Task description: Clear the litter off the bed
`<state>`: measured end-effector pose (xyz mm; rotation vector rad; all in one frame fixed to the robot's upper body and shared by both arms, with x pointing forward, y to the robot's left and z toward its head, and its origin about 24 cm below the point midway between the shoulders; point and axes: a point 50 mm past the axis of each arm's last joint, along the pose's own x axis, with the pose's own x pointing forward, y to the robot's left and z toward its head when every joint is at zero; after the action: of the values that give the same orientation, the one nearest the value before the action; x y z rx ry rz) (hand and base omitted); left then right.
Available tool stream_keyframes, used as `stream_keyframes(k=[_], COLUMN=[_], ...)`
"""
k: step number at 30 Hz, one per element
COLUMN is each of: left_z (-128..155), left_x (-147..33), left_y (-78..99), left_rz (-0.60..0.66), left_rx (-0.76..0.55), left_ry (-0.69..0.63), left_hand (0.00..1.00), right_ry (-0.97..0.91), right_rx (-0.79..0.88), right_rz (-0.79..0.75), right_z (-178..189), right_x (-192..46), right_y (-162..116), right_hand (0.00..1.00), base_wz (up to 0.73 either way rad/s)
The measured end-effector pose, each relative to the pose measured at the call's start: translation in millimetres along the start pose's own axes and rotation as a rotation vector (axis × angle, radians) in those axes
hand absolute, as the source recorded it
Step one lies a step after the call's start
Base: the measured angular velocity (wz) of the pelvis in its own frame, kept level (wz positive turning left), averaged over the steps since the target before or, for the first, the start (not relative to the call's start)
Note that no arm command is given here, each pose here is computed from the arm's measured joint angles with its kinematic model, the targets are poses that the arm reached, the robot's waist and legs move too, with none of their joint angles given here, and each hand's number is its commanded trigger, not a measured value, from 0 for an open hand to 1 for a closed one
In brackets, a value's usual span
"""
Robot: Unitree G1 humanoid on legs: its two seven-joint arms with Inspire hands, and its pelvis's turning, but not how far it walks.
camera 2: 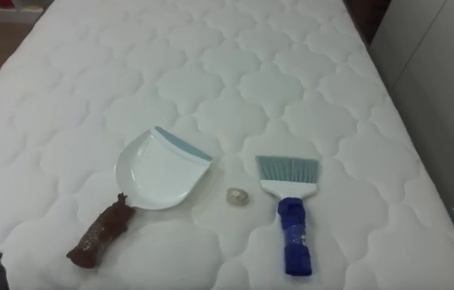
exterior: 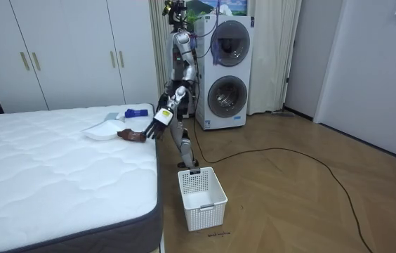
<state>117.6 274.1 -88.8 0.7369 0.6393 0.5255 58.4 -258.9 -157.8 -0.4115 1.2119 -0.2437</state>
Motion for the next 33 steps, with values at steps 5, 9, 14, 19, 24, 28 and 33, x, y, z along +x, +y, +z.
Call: stream_keyframes(k=[5, 9, 14, 19, 24, 28, 33], left_z=[29.3, 50.9, 62.1, 67.6, 70.6, 73.8, 91.3], left_x=[4.5, 5.7, 10.8, 15.4, 18.8, 23.0, 31.8], left_y=[-7.0, -10.7, -8.6, -5.5, -14.8, -20.5, -29.7], left_rz=[-0.003, -0.013, -0.006, -0.005, -0.054, -0.078, -0.122], left_rx=[-0.007, -0.025, -0.044, -0.033, -0.014, -0.003, 0.005], left_ry=[-0.125, -0.210, -0.249, -0.272, -0.267, -0.261, -0.286], left_hand=[0.00, 0.00, 0.00, 0.00, 0.00, 0.00, 0.00], right_ry=[-0.001, -0.005, -0.006, -0.020, -0.036, -0.051, -0.080], right_rx=[0.016, 0.016, 0.010, -0.008, -0.030, -0.046, -0.076], right_rz=[0.005, 0.011, 0.010, 0.011, 0.056, 0.069, 0.082], right_z=[-0.9, -1.6, -2.0, 1.0, 7.0, 12.7, 25.5], right_x=[-0.3, -0.4, -0.2, 0.6, 1.6, 2.5, 4.3], right_y=[0.5, -0.6, -2.3, -5.5, -1.6, -0.1, 3.9], right_hand=[0.00, 0.00, 0.00, 0.00, 0.00, 0.00, 0.00], base_wz=[0.07, 0.09, 0.04, 0.00, -0.02, -0.07, 0.00])
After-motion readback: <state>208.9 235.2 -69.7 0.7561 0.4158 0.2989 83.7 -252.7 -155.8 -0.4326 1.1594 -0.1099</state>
